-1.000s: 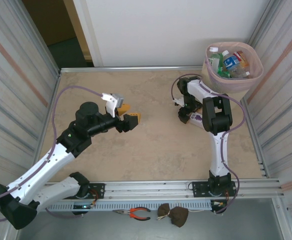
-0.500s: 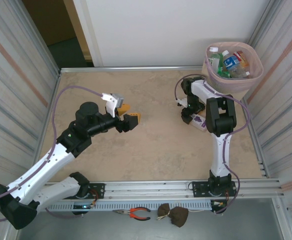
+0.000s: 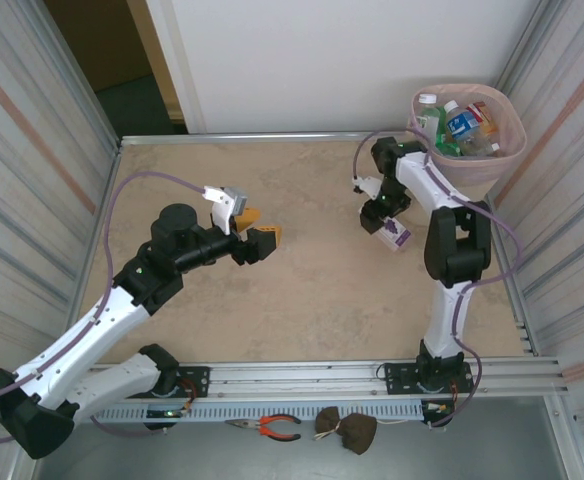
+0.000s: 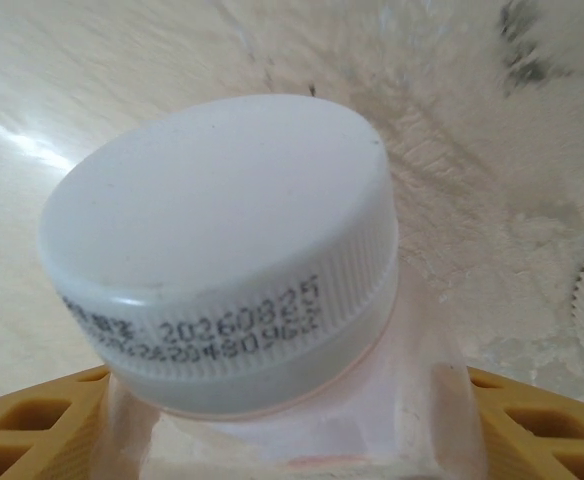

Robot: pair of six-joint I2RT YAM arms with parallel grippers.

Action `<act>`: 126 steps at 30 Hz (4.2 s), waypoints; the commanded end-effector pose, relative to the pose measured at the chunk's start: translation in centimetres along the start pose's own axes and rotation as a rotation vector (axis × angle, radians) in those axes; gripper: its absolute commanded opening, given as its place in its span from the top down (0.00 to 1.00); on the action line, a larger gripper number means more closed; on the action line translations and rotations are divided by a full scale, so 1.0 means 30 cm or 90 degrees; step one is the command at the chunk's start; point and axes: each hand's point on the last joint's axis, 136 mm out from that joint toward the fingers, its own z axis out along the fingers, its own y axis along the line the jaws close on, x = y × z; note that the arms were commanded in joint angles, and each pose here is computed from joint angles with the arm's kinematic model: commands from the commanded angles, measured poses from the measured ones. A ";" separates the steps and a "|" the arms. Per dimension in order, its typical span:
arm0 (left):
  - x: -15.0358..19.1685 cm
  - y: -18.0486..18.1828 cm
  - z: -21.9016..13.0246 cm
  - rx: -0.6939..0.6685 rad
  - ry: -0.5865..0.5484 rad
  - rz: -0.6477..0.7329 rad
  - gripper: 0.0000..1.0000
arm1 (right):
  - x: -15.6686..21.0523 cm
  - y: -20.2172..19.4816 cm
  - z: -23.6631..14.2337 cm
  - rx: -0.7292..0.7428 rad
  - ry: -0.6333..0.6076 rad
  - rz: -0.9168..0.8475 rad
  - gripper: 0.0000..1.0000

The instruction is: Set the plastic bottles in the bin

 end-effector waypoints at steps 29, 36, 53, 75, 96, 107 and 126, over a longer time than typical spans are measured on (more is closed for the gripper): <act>-0.017 0.015 0.008 -0.008 -0.017 -0.007 0.22 | -0.055 -0.283 -1.227 0.026 -0.792 0.294 0.45; -0.015 0.018 0.012 -0.009 -0.017 -0.006 0.22 | -0.025 -0.515 -1.166 0.120 -0.732 0.426 0.49; -0.011 0.022 0.017 -0.012 -0.012 -0.012 0.22 | -0.046 -0.655 -0.860 0.165 -0.518 0.422 0.54; -0.012 0.026 0.008 -0.020 -0.013 -0.008 0.21 | -0.087 -0.616 -0.894 0.196 -0.525 0.412 0.14; -0.025 0.028 -0.021 -0.036 -0.018 0.002 0.21 | -0.281 -0.748 -0.917 0.198 -0.669 0.390 0.64; -0.013 0.035 -0.022 -0.041 -0.018 -0.001 0.21 | -0.208 -0.752 -0.663 0.178 -0.538 0.435 0.68; 0.065 0.159 -0.015 -0.116 0.038 0.032 0.18 | 0.029 -0.566 -0.952 0.214 -0.646 0.452 0.48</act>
